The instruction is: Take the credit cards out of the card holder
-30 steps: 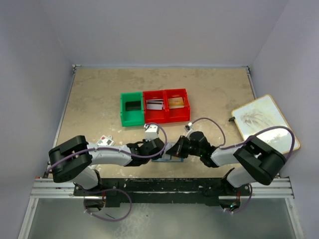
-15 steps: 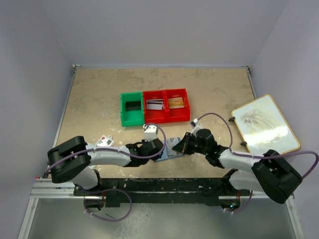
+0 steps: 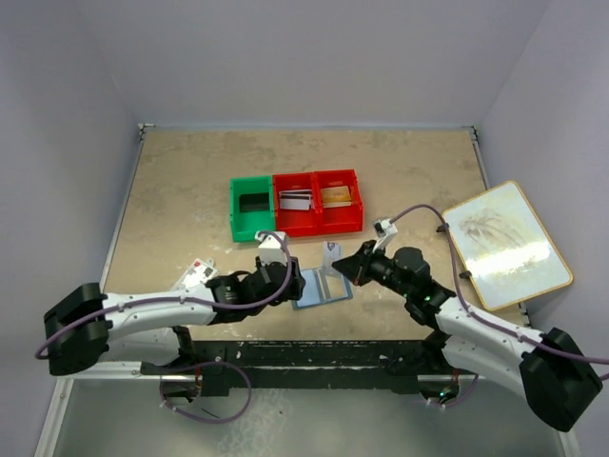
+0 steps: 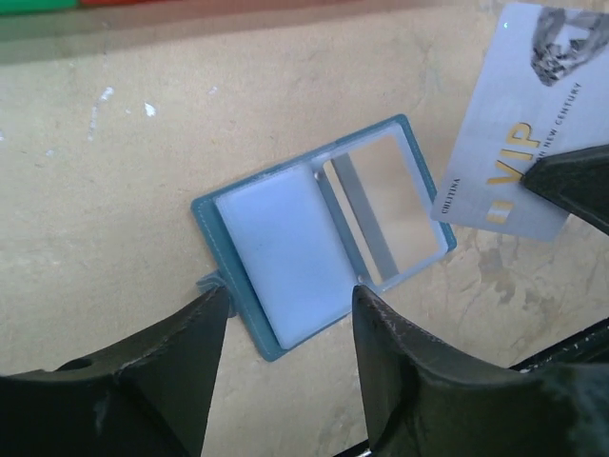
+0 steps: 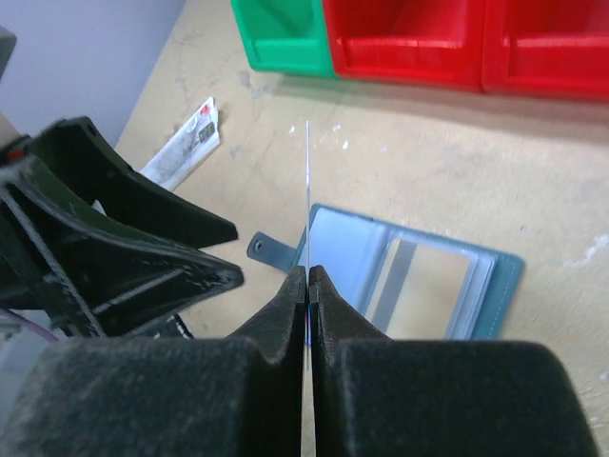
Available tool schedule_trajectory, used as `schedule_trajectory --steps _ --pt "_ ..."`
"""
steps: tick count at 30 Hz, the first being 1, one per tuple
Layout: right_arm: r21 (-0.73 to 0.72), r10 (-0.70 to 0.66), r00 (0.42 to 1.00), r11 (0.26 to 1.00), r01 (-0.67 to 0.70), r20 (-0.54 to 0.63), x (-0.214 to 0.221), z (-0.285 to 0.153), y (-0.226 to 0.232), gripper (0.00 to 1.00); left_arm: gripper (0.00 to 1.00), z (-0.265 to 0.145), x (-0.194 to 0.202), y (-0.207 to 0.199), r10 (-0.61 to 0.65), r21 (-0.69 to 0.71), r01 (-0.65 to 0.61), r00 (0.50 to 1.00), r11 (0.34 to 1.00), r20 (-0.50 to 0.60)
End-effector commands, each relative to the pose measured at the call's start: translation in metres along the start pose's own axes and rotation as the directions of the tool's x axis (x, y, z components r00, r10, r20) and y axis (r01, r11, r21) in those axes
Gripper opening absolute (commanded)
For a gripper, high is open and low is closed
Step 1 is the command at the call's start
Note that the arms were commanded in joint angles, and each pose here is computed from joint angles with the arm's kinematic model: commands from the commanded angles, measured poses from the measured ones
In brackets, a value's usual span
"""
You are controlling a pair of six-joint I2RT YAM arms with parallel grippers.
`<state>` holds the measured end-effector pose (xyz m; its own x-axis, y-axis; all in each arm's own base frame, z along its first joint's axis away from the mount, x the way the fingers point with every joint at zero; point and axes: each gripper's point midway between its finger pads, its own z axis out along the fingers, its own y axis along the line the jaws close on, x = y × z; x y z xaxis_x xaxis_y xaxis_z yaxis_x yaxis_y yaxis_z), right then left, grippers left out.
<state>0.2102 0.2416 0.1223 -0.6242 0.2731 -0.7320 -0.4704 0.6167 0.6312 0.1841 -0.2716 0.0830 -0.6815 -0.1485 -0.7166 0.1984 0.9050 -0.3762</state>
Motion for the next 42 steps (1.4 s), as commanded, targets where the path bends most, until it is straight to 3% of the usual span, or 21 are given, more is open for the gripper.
schedule_trajectory --steps 1,5,9,11,13,16,21,23,25,27,31,35,42 --pt "-0.031 -0.231 0.964 0.971 0.237 0.135 -0.033 -0.006 0.011 0.00 0.58 -0.018 -0.029 0.026 0.071 -0.078 -0.066 0.996 0.995 0.058" --pt "0.000 -0.397 0.894 0.914 0.406 0.206 -0.053 -0.013 0.015 0.00 0.69 -0.025 -0.055 0.051 0.047 -0.157 -0.034 0.995 0.987 0.082" --pt "0.015 -0.578 0.779 0.805 0.593 0.241 -0.072 -0.015 0.025 0.00 0.78 -0.027 -0.071 0.070 0.054 -0.233 -0.036 0.996 0.972 0.073" --pt "0.060 -0.662 0.719 0.743 0.666 0.212 -0.082 -0.012 0.021 0.00 0.79 -0.028 -0.082 0.090 0.045 -0.298 -0.023 0.997 0.954 0.067" --pt "0.042 -0.677 0.708 0.728 0.684 0.199 -0.086 -0.008 0.027 0.00 0.79 -0.031 -0.093 0.109 0.023 -0.346 0.001 0.998 0.938 0.065" --pt "0.064 -0.773 0.608 0.626 0.777 0.181 -0.103 0.005 0.030 0.00 0.79 -0.036 -0.109 0.120 -0.039 -0.361 0.077 0.993 0.929 0.113" --pt "0.086 -0.802 0.598 0.595 0.799 -0.006 -0.117 0.047 0.013 0.00 0.79 -0.071 -0.143 0.129 -0.078 -0.428 0.142 0.984 0.892 0.163" --pt "0.091 -0.832 0.549 0.542 0.835 -0.077 -0.125 0.059 0.006 0.00 0.79 -0.086 -0.159 0.130 -0.045 -0.441 0.132 0.978 0.888 0.203" --pt "0.057 -0.859 0.503 0.500 0.864 -0.091 -0.128 0.071 0.008 0.00 0.79 -0.096 -0.166 0.141 0.005 -0.490 0.112 0.973 0.864 0.230" --pt "-0.014 -0.878 0.466 0.470 0.882 -0.113 -0.124 0.087 0.010 0.00 0.79 -0.095 -0.162 0.150 0.052 -0.532 0.055 0.982 0.845 0.184" --pt "-0.001 -0.885 0.422 0.431 0.903 -0.196 -0.132 0.112 -0.006 0.00 0.79 -0.087 -0.153 0.164 0.078 -0.592 0.018 0.988 0.806 0.136" --pt "-0.026 -0.905 0.370 0.384 0.923 -0.212 -0.136 0.132 -0.011 0.00 0.79 -0.089 -0.159 0.174 0.104 -0.618 0.037 0.976 0.786 0.191" --pt "-0.025 -0.914 0.335 0.350 0.937 -0.228 -0.140 0.162 -0.020 0.00 0.79 -0.129 -0.177 0.187 0.109 -0.656 0.151 0.934 0.740 0.339"
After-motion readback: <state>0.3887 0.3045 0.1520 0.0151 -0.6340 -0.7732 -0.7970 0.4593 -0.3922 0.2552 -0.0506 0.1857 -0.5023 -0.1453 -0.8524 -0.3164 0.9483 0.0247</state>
